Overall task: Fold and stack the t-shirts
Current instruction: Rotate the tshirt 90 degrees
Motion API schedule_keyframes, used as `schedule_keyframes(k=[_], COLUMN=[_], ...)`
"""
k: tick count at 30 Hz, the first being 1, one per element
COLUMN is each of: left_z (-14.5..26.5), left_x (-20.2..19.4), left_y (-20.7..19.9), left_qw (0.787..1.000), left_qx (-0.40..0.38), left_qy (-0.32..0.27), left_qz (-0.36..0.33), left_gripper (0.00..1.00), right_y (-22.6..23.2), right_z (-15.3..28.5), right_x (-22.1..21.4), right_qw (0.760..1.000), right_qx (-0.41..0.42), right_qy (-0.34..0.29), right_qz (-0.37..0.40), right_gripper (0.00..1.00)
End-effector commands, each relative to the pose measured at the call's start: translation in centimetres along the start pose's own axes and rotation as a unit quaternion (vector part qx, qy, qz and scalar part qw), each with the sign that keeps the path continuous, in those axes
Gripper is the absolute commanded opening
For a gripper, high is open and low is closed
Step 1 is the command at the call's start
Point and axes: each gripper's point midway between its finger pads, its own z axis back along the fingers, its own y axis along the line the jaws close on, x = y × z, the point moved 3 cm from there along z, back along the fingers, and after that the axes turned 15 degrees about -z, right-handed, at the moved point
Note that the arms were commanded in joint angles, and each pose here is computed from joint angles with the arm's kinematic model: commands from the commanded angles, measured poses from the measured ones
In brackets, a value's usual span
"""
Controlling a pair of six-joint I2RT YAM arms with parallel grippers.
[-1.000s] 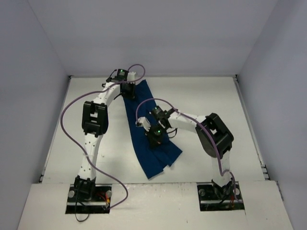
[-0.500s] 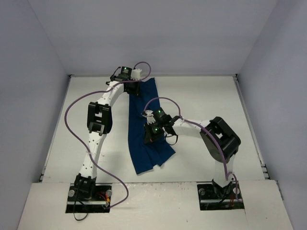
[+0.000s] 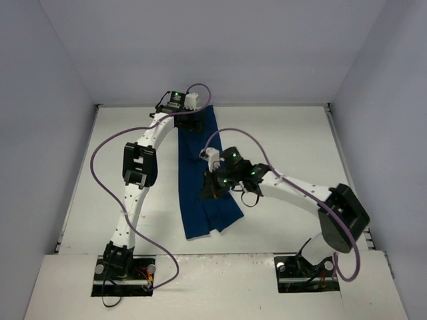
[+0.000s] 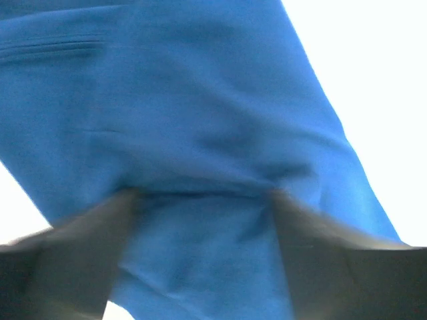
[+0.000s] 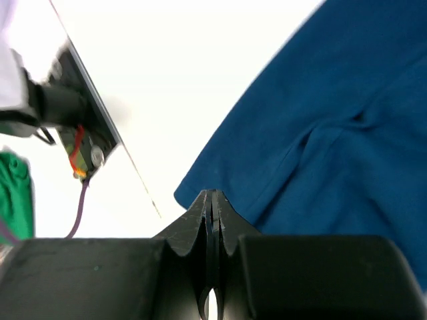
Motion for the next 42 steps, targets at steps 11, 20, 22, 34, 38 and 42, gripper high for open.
schedule_keyframes(k=[11,20,22,34,38,42], left_z=[23.1,22.8,22.3,16.7,14.8,12.9], left_x=[6.2,-7.5,-8.9,-11.6,-11.6,-12.4], left_y=[-9.2,-22.5,-24.7,-29.5,-30.4,-30.6], left_qw=[0.972,0.923,0.915,0.893,0.889,0.884], left_qx=[-0.005,-0.038,-0.06,-0.064,-0.063,-0.063], left_qy=[-0.181,-0.056,-0.043,0.036,0.045,0.069], left_qz=[-0.151,-0.379,-0.397,-0.444,-0.452,-0.457], left_gripper=[0.91,0.21,0.04,0.0,0.0,0.0], right_y=[-4.3,-12.8,-13.4,-15.6,-16.2,-16.4], right_z=[19.6,17.1,17.3,18.2,19.0,19.9], right_x=[16.4,16.3,16.2,15.1,15.0,15.2], right_qw=[0.924,0.943,0.942,0.937,0.934,0.93], right_qx=[-0.153,-0.196,-0.203,-0.232,-0.243,-0.246], right_qy=[-0.321,-0.26,-0.259,-0.251,-0.255,-0.263], right_qz=[0.141,0.07,0.072,0.07,0.067,0.068], right_gripper=[0.0,0.0,0.0,0.0,0.0,0.0])
